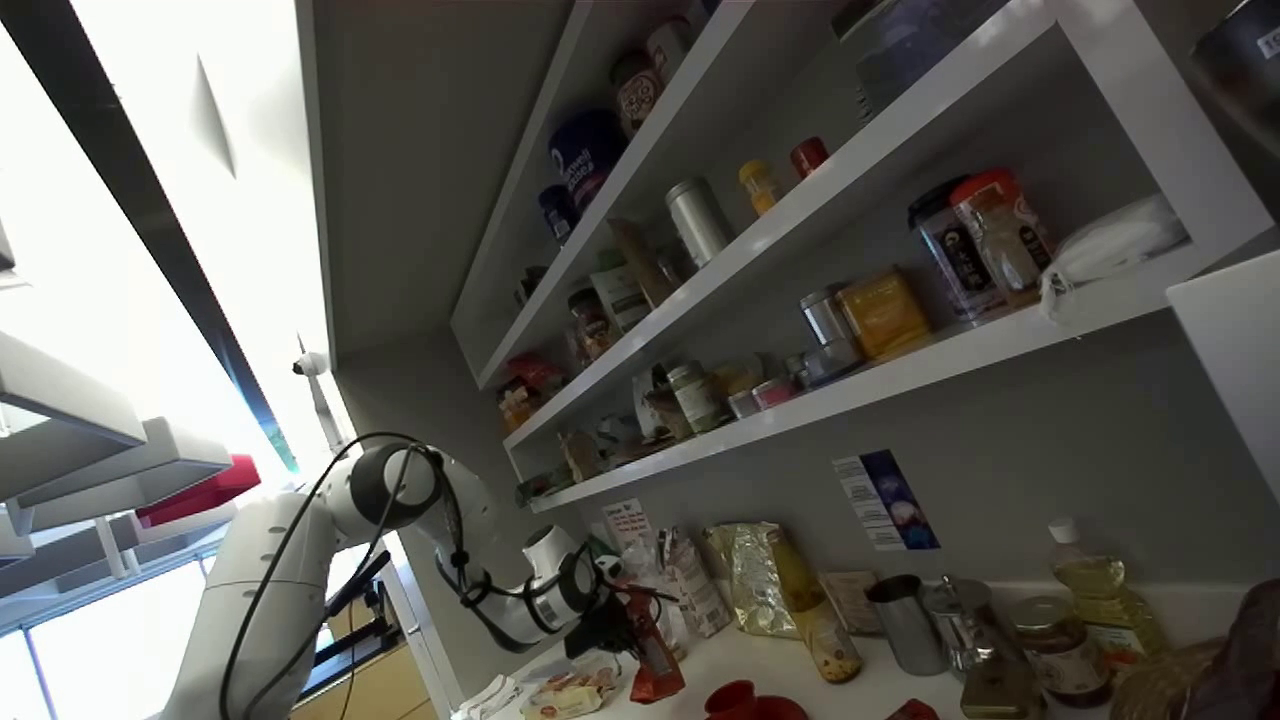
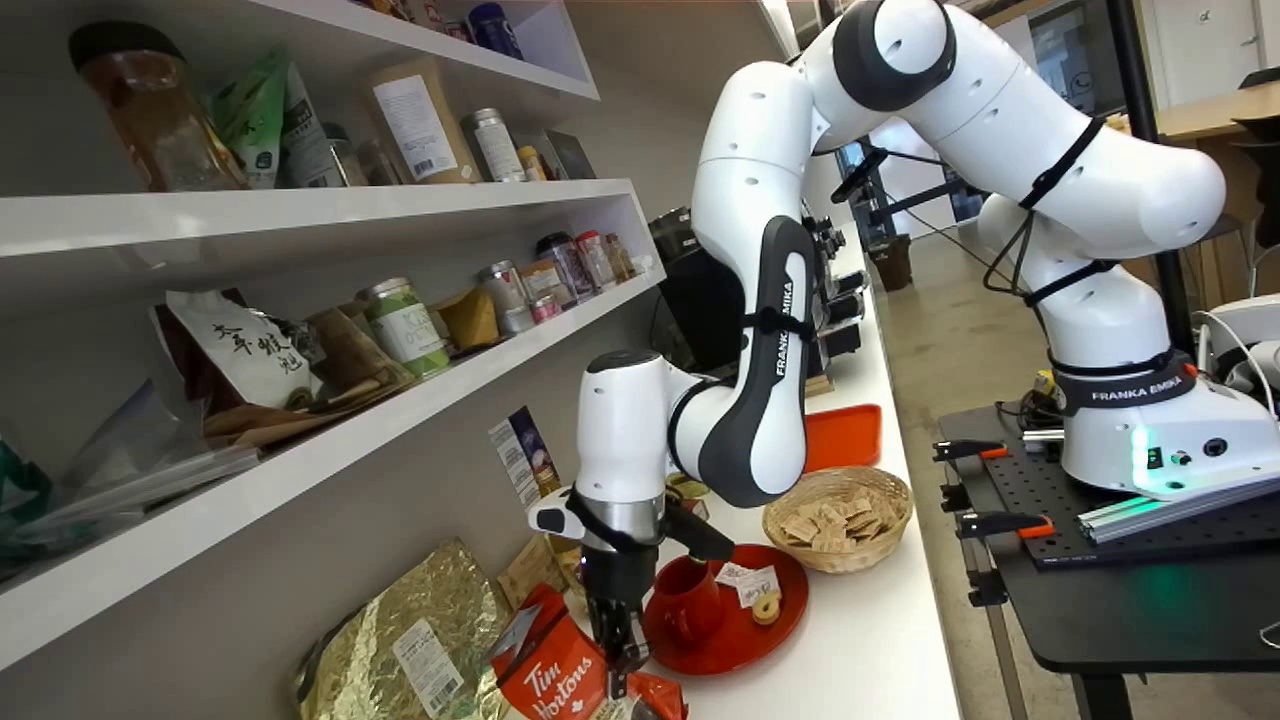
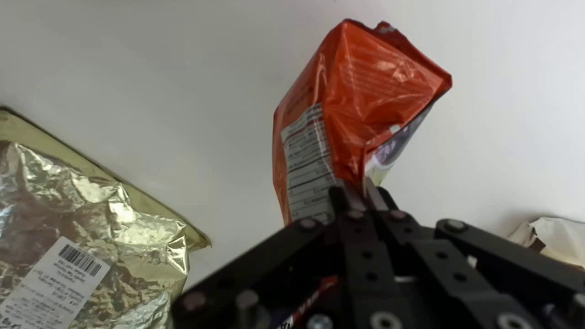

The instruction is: Take the orange packet off the shelf

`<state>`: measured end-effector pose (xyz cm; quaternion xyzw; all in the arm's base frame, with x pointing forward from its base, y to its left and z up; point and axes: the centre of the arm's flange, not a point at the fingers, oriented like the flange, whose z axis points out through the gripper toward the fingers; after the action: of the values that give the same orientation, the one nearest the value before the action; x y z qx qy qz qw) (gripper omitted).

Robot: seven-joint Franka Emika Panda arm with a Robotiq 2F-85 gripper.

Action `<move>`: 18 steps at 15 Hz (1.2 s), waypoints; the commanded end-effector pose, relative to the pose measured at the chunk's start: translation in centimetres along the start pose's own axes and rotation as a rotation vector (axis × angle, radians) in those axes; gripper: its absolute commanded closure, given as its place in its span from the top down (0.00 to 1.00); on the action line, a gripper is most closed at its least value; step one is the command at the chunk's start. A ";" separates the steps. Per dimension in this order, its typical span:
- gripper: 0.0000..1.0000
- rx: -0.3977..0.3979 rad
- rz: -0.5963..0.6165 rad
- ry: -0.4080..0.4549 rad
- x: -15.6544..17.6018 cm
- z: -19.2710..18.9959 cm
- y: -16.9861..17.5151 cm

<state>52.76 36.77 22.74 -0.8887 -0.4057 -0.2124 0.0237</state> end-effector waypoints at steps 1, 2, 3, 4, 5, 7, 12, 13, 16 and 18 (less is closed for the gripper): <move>0.01 -0.022 0.015 0.060 0.4 1.8 -0.3; 0.01 -0.025 0.017 0.067 -0.2 2.3 -0.3; 0.01 -0.029 -0.013 0.077 -0.2 3.1 1.0; 0.01 -0.035 -0.017 0.080 -0.9 3.7 0.9; 0.01 -0.039 -0.018 0.084 -1.5 4.1 1.0; 0.01 -0.049 -0.027 0.100 -2.5 4.9 1.0; 0.02 -0.055 -0.043 0.159 -2.8 5.6 1.0; 0.24 -0.057 -0.044 0.164 -2.9 5.7 0.9; 0.42 -0.055 -0.065 0.136 -3.2 5.9 0.8; 0.57 -0.053 -0.074 0.122 -3.5 6.2 0.7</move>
<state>53.51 34.92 16.34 -0.8630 -0.4207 -0.2786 0.0241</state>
